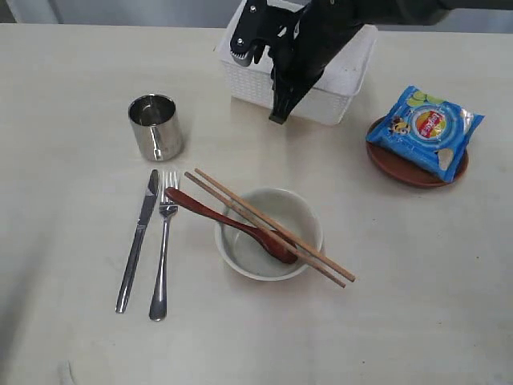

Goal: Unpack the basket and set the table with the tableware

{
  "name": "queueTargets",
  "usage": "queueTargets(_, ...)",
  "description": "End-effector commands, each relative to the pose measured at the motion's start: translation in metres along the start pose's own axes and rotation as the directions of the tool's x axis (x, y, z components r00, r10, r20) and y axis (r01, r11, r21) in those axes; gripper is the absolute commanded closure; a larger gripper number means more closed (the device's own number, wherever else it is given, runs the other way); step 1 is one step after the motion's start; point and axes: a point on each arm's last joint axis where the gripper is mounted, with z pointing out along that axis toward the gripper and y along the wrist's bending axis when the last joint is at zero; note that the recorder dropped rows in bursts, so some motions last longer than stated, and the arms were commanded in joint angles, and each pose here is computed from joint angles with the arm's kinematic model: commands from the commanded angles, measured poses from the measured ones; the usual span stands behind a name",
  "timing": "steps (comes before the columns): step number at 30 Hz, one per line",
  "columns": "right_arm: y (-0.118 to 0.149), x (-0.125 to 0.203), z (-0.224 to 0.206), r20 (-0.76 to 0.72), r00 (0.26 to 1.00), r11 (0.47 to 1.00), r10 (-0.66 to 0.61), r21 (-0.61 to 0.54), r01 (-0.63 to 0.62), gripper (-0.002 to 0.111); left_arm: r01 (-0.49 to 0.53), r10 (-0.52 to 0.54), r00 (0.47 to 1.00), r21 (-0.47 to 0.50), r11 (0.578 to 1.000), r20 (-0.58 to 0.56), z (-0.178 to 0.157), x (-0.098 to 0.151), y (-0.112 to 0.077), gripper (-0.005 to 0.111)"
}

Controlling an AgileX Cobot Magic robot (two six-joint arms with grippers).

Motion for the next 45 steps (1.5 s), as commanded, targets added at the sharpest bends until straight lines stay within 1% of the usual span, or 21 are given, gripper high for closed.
queueTargets(1, -0.019, 0.002, -0.008, 0.002, 0.995, 0.994, -0.098, 0.042, 0.098, 0.109, -0.002, 0.002, 1.000, -0.002, 1.000, 0.009, 0.000, 0.000, 0.000, 0.107)
queueTargets(3, -0.025, 0.009, -0.009, -0.012, 0.987, 0.986, -0.160, 0.037, 0.160, 0.109, -0.002, 0.002, 1.000, -0.002, 1.000, 0.009, 0.000, 0.000, 0.000, 0.107)
queueTargets(7, -0.042, 0.027, -0.005, -0.021, 0.990, 0.990, -0.143, 0.009, 0.143, 0.109, -0.002, 0.002, 1.000, -0.002, 1.000, 0.009, 0.000, 0.000, 0.000, 0.107)
queueTargets(10, -0.049, 0.037, 0.002, -0.022, 0.986, 0.983, -0.167, -0.079, 0.165, 0.109, -0.002, 0.002, 1.000, -0.002, 1.000, 0.009, 0.000, 0.000, 0.000, 0.107)
queueTargets(12, -0.052, 0.034, 0.006, 0.015, 0.984, 0.976, -0.177, -0.125, 0.177, 0.109, -0.002, 0.002, 1.000, -0.002, 1.000, 0.009, 0.000, 0.000, 0.000, 0.107)
queueTargets(14, -0.054, 0.027, 0.010, 0.062, 0.980, 0.970, -0.187, -0.144, 0.194, 0.109, -0.002, 0.002, 1.000, -0.002, 1.000, 0.009, 0.000, 0.000, 0.000, 0.107)
queueTargets(17, -0.053, 0.013, 0.019, 0.098, 0.971, 0.962, -0.217, -0.150, 0.230, 0.109, -0.002, 0.002, 1.000, -0.002, 1.000, 0.009, 0.000, 0.000, 0.000, 0.107)
queueTargets(22, -0.050, -0.006, 0.035, 0.116, 0.961, 0.949, -0.251, -0.166, 0.268, 0.109, -0.002, 0.002, 1.000, -0.002, 1.000, 0.009, 0.000, 0.000, 0.000, 0.107)
queueTargets(25, -0.051, -0.005, 0.046, 0.101, 0.966, 0.951, -0.238, -0.176, 0.253, 0.109, -0.002, 0.002, 1.000, -0.002, 1.000, 0.009, 0.000, 0.000, 0.000, 0.107)
queueTargets(30, -0.053, 0.000, 0.054, 0.062, 0.969, 0.956, -0.241, -0.158, 0.248, 0.109, -0.002, 0.002, 1.000, -0.002, 1.000, 0.009, 0.000, 0.000, 0.000, 0.107)
queueTargets(37, -0.054, 0.000, 0.058, 0.068, 0.975, 0.966, -0.214, -0.136, 0.221, 0.108, -0.002, 0.002, 1.000, -0.002, 1.000, 0.009, 0.000, 0.000, 0.000, 0.107)
queueTargets(38, -0.054, 0.000, 0.058, 0.067, 0.975, 0.966, -0.214, -0.137, 0.221, 0.106, -0.002, 0.002, 1.000, -0.002, 1.000, 0.009, 0.000, 0.000, 0.000, 0.107)
queueTargets(40, -0.054, 0.000, 0.059, 0.067, 0.976, 0.967, -0.208, -0.134, 0.215, 0.096, -0.002, 0.002, 1.000, -0.002, 1.000, 0.009, 0.000, 0.000, 0.000, 0.107)
queueTargets(44, -0.054, 0.000, 0.060, 0.067, 0.977, 0.969, -0.204, -0.132, 0.211, 0.064, -0.002, 0.002, 1.000, -0.002, 1.000, 0.009, 0.000, 0.000, 0.000, 0.107)
queueTargets(45, -0.054, 0.000, 0.062, 0.066, 0.978, 0.971, -0.196, -0.130, 0.203, 0.058, -0.002, 0.002, 1.000, -0.002, 1.000, 0.009, 0.000, 0.000, 0.000, 0.107)
